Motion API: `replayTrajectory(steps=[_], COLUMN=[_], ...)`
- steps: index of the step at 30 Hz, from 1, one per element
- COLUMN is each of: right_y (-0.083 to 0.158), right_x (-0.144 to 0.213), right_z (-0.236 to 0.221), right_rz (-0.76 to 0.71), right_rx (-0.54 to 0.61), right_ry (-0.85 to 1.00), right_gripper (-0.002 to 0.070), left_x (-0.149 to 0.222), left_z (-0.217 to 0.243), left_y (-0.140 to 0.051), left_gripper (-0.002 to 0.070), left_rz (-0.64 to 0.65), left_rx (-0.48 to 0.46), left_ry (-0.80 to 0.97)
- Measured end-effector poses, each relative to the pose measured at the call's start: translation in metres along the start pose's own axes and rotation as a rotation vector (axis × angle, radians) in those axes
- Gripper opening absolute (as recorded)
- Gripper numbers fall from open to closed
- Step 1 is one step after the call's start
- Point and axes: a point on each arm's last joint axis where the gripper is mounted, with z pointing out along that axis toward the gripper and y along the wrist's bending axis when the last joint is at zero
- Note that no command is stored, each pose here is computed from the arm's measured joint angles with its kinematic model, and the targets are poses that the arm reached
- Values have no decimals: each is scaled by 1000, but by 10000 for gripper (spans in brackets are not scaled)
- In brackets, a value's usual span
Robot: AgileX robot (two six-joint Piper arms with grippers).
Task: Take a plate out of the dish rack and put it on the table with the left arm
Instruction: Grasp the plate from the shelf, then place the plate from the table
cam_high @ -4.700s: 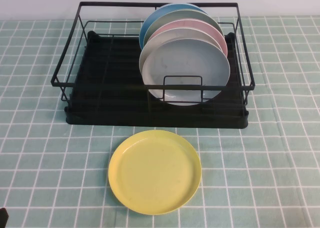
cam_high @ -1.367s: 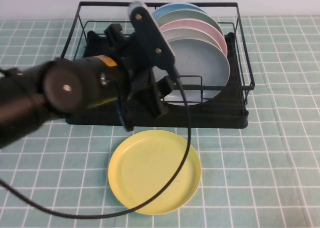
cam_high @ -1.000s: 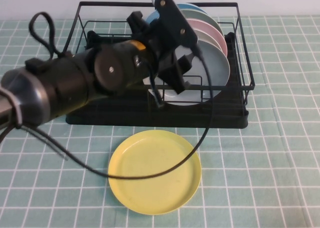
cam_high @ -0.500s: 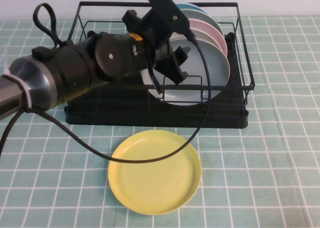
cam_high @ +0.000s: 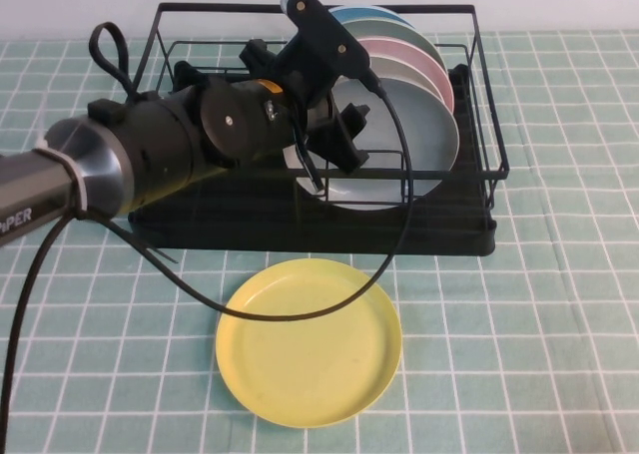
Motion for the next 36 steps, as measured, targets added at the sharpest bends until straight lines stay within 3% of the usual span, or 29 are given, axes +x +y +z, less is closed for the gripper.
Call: replayTrajectory(steps=[11, 18, 28, 36], right_y=[0, 0, 0, 0], right_x=[0, 0, 0, 0], right_z=[0, 0, 0, 0], right_rz=[0, 0, 0, 0], right_rx=[0, 0, 0, 0], right_ry=[0, 0, 0, 0], right_gripper=[-18, -18, -18, -18], left_x=[10, 12, -7, -55], left_z=[9, 9, -12, -82], left_y=[1, 3, 15, 44], left_gripper=[377, 98, 86, 46], left_rz=[10, 35, 114, 123], left_rx=[-13, -11, -52, -165], left_ry=[21, 28, -26, -182])
